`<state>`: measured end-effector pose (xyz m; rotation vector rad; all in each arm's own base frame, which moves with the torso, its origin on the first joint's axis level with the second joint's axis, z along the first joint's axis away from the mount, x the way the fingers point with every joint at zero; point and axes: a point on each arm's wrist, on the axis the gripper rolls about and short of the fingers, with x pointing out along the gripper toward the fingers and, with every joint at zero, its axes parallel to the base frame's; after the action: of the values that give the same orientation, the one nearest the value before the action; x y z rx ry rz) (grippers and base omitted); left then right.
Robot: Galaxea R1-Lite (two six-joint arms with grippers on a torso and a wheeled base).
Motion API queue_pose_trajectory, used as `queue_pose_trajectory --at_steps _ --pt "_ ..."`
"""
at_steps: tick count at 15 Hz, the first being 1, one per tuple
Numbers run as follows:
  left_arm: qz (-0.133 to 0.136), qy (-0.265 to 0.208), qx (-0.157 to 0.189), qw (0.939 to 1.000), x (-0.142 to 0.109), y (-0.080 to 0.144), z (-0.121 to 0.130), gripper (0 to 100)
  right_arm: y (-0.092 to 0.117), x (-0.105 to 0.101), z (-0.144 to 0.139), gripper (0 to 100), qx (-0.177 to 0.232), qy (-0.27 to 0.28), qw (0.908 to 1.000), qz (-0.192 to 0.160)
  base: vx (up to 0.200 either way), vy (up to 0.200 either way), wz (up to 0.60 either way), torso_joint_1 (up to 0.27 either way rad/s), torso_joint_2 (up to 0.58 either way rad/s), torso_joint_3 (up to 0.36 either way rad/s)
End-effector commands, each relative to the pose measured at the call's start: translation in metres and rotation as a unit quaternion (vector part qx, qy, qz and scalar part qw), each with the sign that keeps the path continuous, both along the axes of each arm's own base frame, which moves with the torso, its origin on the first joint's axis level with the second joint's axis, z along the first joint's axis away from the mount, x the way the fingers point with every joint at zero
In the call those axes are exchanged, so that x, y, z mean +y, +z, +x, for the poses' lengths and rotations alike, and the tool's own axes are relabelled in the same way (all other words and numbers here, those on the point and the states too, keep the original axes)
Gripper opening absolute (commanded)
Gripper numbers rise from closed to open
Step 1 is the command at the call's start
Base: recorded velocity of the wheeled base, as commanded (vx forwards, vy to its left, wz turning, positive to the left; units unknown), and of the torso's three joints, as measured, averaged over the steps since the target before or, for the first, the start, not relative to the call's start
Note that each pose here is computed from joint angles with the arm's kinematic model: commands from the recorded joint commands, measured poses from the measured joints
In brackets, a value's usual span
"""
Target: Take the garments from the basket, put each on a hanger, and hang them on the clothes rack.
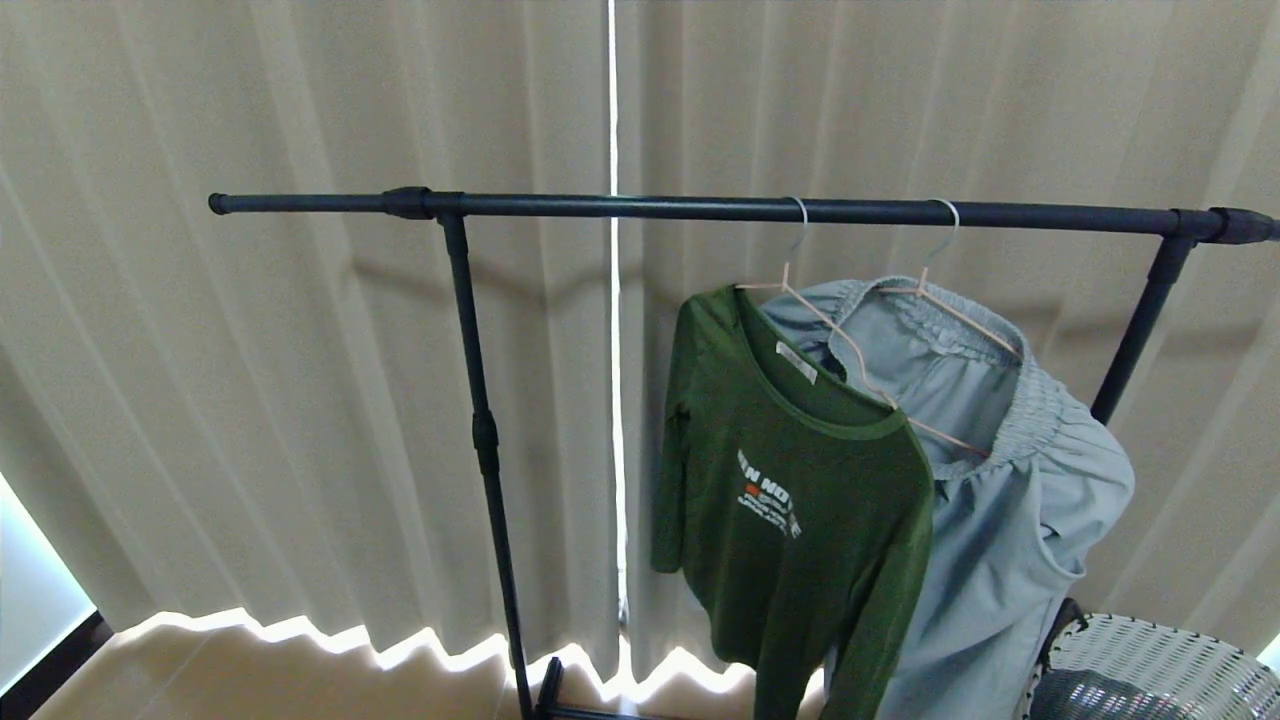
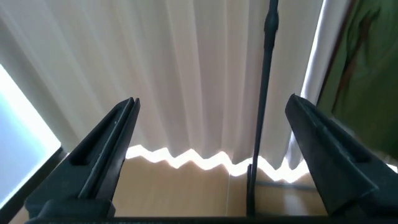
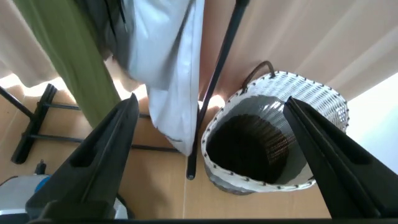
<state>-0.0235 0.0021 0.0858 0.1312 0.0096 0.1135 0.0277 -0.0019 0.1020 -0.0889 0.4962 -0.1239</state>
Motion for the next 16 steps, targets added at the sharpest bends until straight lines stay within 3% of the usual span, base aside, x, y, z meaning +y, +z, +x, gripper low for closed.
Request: queue_pose_trajectory --at_steps 1,8,10,12,16 --pt "-0.015 -0.002 -0.012 0.9998 0.000 -0.003 -0.002 100 -0.004 -0.002 -0.016 100 -0.023 -0.001 0.9997 0.002 0.000 0.000 0.00 0.000 0.00 0.000" --pt "-0.034 -0.003 -0.003 0.9994 0.000 -0.009 0.000 100 -0.010 -0.006 -0.037 100 -0.047 -0.007 0.9989 0.001 0.000 0.000 0.00 0.000 0.00 0.000" --pt "-0.058 -0.003 -0.004 0.9983 0.000 -0.010 0.000 100 -0.011 -0.006 -0.040 100 -0.061 -0.012 0.9981 0.002 0.000 0.000 0.00 0.000 0.00 0.000" --pt "-0.079 -0.002 -0.008 0.9969 0.000 -0.010 0.000 100 -0.011 -0.007 -0.044 100 -0.088 -0.007 0.9961 0.009 0.000 0.000 0.00 0.000 0.00 0.000" --pt "-0.079 -0.003 -0.007 0.9969 0.000 -0.010 0.000 100 -0.014 -0.008 -0.054 100 -0.140 -0.007 0.9900 0.015 0.000 0.000 0.00 0.000 0.00 0.000"
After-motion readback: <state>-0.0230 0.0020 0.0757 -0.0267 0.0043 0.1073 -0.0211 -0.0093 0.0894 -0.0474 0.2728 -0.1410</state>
